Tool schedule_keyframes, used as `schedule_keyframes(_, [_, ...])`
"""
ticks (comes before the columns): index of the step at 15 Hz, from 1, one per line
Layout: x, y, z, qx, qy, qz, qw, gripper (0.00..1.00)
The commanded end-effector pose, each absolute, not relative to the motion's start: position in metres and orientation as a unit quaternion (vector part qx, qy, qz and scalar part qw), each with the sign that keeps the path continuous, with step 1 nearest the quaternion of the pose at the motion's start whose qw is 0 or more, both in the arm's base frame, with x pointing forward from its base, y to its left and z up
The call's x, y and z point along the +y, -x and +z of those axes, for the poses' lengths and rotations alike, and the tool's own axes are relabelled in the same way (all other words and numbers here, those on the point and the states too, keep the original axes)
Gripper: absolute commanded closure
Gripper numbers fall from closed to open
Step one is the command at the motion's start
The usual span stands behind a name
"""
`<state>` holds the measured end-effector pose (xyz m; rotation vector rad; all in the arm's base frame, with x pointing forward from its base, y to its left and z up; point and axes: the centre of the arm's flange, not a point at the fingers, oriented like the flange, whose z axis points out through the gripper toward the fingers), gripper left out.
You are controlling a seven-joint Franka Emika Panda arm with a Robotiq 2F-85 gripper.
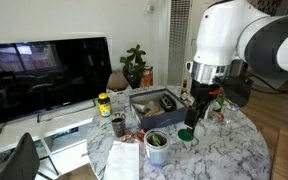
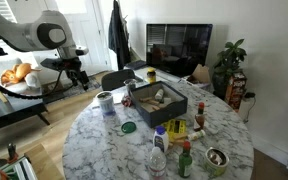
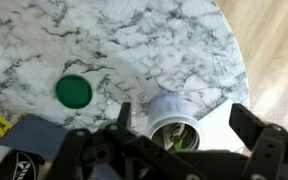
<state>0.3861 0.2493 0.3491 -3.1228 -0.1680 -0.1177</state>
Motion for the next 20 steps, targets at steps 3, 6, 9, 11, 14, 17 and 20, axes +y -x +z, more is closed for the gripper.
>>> schedule_keyframes(3, [0.297, -0.442, 0.297, 0.055, 0.995, -0.072, 0.038, 0.00])
schedule_keyframes(6, [0.305, -0.466, 0.279, 0.043, 0.996, -0.081, 0.023, 0.00])
schedule_keyframes(9, [0.304, -0.489, 0.263, 0.037, 0.996, -0.079, 0.008, 0.00])
schedule_keyframes(11, [0.306, -0.501, 0.253, 0.034, 0.997, -0.074, 0.006, 0.00])
schedule_keyframes(14, [0.307, -0.514, 0.242, 0.042, 0.997, -0.069, 0.004, 0.13])
schedule_keyframes(17, [0.305, -0.520, 0.233, 0.048, 0.997, -0.066, 0.007, 0.42])
schedule_keyframes(20, [0.299, -0.523, 0.228, 0.053, 0.996, -0.066, 0.001, 0.56])
